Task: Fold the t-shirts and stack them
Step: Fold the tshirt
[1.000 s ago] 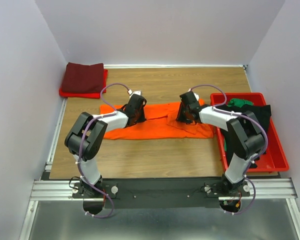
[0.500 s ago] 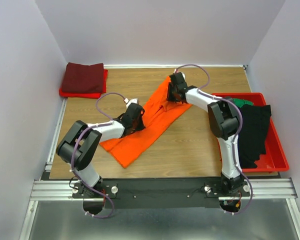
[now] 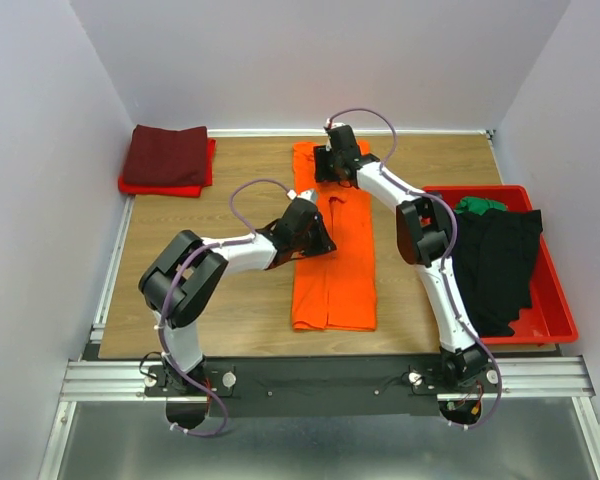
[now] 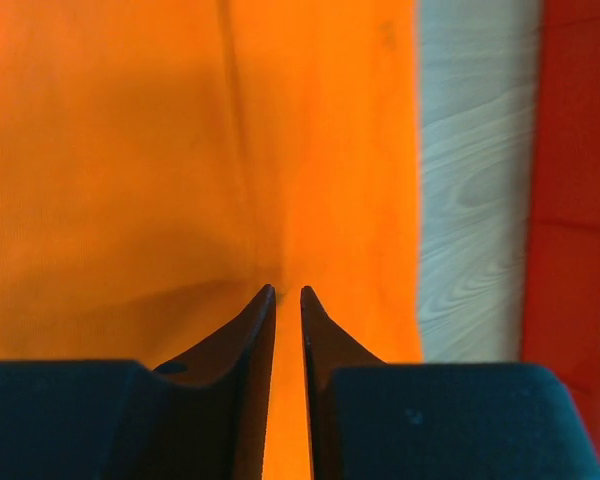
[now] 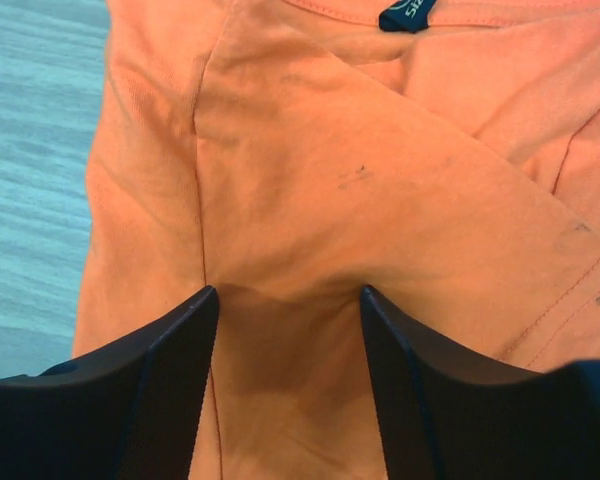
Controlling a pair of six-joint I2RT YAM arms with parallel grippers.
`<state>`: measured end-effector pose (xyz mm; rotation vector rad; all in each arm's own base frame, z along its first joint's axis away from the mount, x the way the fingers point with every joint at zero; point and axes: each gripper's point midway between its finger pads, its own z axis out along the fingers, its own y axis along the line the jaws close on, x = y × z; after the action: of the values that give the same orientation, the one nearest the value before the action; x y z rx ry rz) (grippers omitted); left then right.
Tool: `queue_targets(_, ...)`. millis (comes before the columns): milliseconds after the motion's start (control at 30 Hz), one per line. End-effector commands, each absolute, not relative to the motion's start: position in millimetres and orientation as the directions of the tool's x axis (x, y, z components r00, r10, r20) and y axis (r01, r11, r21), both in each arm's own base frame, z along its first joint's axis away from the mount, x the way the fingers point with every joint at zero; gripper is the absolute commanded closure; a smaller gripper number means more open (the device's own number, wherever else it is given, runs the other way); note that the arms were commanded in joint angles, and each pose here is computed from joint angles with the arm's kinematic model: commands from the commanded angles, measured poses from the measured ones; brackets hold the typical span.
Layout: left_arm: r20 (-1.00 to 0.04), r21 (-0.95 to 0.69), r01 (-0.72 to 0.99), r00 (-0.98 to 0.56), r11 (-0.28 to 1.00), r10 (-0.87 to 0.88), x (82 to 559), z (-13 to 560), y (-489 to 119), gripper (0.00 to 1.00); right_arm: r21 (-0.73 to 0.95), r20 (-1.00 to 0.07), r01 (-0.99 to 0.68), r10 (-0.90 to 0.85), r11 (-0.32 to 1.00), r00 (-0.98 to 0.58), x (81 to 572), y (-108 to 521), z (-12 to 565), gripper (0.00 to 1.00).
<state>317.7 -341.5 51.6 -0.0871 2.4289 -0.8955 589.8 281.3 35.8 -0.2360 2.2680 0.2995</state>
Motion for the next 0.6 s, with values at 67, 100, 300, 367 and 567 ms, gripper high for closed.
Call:
queue_targets(67, -0.541, -0.627, 0.19, -0.805, 0.756, -0.246, 330, 91, -336, 0.75, 0.105, -0.749, -0.274, -0.106, 0.956, -0.654, 579, 269, 62, 0.33)
queue_targets(100, -0.542, -0.619, 0.184, -0.803, 0.763, -0.246, 328, 92, -331, 0.75, 0.106, -0.756, -0.268, -0.098, 0.958, -0.648, 578, 267, 72, 0.33)
queue_targets(300, -0.542, -0.576, 0.131, -0.8, 0.807, -0.257, 304, 81, -300, 0.8, 0.129, -0.743, -0.225, -0.056, 0.966, -0.667, 554, 255, 90, 0.36)
queue_targets(367, -0.529, -0.561, 0.116, -0.812, 0.819, -0.247, 292, 69, -292, 0.81, 0.142, -0.724, -0.232, -0.058, 0.962, -0.688, 545, 256, 83, 0.43)
queue_targets(567, -0.509, -0.549, 0.141, -0.838, 0.824, -0.195, 259, 54, -290, 0.87, 0.102, -0.645, -0.164, -0.06, 0.981, -0.762, 515, 236, 38, 0.67)
